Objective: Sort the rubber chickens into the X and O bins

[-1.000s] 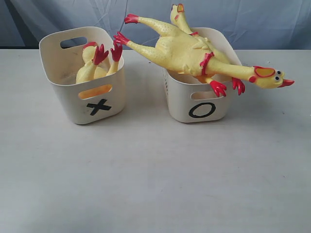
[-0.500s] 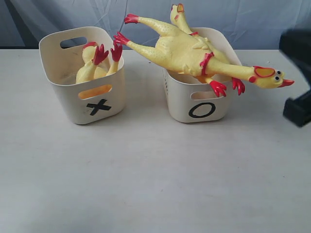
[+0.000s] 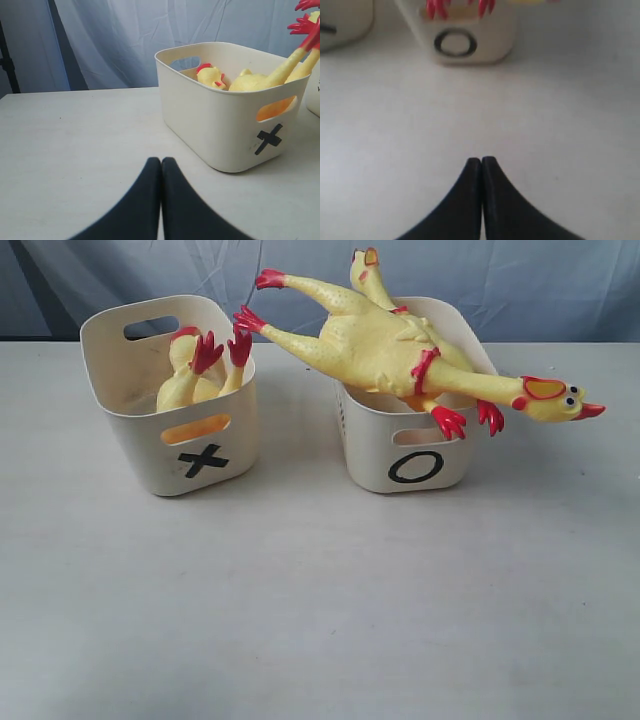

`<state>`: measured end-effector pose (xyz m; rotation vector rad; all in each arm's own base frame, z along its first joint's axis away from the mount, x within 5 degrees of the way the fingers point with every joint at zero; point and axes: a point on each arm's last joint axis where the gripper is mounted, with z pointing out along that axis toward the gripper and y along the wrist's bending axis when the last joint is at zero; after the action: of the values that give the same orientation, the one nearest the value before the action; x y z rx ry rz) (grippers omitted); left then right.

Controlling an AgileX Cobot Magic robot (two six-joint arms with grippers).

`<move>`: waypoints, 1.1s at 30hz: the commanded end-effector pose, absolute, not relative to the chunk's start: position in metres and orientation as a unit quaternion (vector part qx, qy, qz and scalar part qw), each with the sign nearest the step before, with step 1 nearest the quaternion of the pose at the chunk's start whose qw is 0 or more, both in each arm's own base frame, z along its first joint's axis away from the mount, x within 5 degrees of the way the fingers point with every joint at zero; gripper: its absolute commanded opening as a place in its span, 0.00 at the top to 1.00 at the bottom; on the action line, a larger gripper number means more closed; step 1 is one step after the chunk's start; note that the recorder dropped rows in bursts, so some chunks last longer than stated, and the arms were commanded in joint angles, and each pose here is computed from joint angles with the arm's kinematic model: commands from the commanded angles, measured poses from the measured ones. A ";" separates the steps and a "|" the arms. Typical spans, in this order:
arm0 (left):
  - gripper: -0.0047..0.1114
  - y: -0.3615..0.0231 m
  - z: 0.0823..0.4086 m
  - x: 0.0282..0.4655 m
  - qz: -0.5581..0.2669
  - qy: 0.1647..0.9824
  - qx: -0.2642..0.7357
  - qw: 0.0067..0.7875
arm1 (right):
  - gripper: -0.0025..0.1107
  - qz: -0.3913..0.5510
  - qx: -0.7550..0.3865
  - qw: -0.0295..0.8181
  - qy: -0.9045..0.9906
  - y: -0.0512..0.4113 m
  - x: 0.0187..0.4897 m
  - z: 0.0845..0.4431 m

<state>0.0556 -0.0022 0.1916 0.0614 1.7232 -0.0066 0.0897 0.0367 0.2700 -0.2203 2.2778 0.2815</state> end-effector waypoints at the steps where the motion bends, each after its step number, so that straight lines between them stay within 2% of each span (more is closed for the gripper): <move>1: 0.96 -0.002 0.192 0.055 -0.005 0.758 0.027 0.651 | 0.99 0.066 0.030 0.561 0.824 0.001 0.052 0.295; 4: 0.96 -0.002 0.192 0.055 -0.005 0.758 0.027 0.651 | 0.99 -0.025 0.093 0.675 0.732 -0.013 0.009 0.306; 6: 0.96 -0.002 0.192 0.055 -0.005 0.758 0.027 0.651 | 0.99 -0.055 0.090 0.688 0.718 -0.015 0.011 0.305; 10: 0.96 -0.002 0.192 0.055 -0.005 0.758 0.027 0.651 | 0.99 -0.049 0.076 0.691 0.717 -0.013 0.025 0.286; 14: 0.96 -0.002 0.192 0.055 -0.005 0.758 0.027 0.651 | 0.99 -0.028 0.064 0.692 0.719 -0.009 0.042 0.253; 21: 0.96 -0.002 0.192 0.055 -0.005 0.758 0.027 0.651 | 0.99 0.035 0.100 0.615 0.781 -0.005 0.054 0.183; 33: 0.96 -0.002 0.192 0.055 -0.005 0.758 0.027 0.651 | 0.99 0.025 0.001 0.621 0.783 0.002 0.054 0.185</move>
<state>0.0556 -0.0022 0.1916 0.0614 1.7232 -0.0066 0.0540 0.0017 0.1839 0.0392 1.8171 0.0752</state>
